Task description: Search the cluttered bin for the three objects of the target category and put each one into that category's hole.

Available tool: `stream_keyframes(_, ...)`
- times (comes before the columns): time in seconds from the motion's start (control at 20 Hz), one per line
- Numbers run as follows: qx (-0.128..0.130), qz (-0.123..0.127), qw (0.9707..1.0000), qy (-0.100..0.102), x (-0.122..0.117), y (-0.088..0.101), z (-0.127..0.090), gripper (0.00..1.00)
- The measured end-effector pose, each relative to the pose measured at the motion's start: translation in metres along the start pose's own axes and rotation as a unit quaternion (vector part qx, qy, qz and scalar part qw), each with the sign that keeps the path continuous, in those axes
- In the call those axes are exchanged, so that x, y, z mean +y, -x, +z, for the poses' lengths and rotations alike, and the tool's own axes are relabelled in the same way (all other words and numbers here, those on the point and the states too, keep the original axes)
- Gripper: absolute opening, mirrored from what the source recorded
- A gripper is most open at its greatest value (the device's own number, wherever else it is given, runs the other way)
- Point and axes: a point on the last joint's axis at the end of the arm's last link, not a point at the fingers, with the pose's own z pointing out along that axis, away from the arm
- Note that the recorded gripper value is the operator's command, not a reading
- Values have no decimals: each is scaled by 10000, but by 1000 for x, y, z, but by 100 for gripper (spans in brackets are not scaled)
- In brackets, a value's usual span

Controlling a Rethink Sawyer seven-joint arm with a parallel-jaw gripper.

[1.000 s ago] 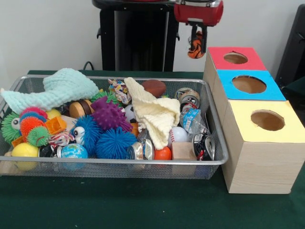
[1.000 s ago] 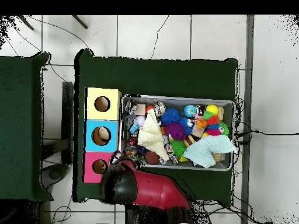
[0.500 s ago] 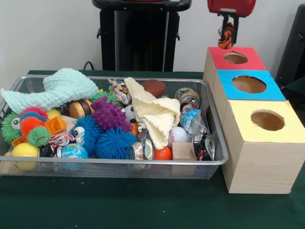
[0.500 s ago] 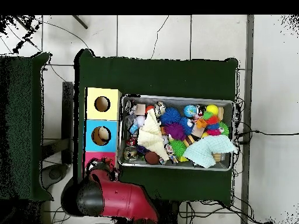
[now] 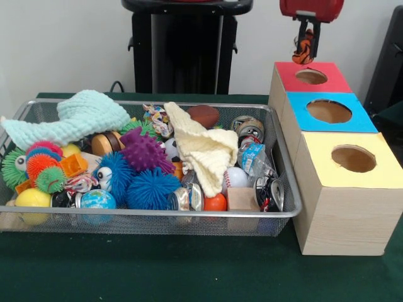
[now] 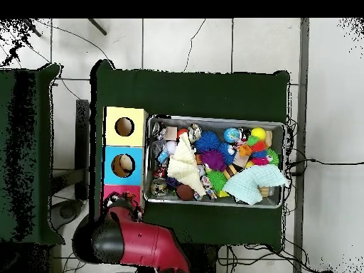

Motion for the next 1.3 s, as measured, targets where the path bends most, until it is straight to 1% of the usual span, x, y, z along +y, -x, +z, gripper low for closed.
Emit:
stream_keyframes(0.2,-93,133,9999,-24,-10,12,11,0)
stream_keyframes(0.3,-131,152,9998,-26,-12,14,15,0)
stream_keyframes(0.4,-281,175,9994,-27,-15,17,28,0)
stream_keyframes(0.5,-340,171,9993,-28,-16,18,34,0)
stream_keyframes(0.55,-417,172,9990,-34,-18,18,42,0)
stream_keyframes(0.75,-501,181,9986,-52,-17,13,55,0)
stream_keyframes(0.95,-632,291,9975,-80,-13,11,54,0)
stream_keyframes(1.1,-673,398,9969,-128,-12,8,54,0)
stream_keyframes(1.3,-698,491,9963,-136,-10,8,53,0)
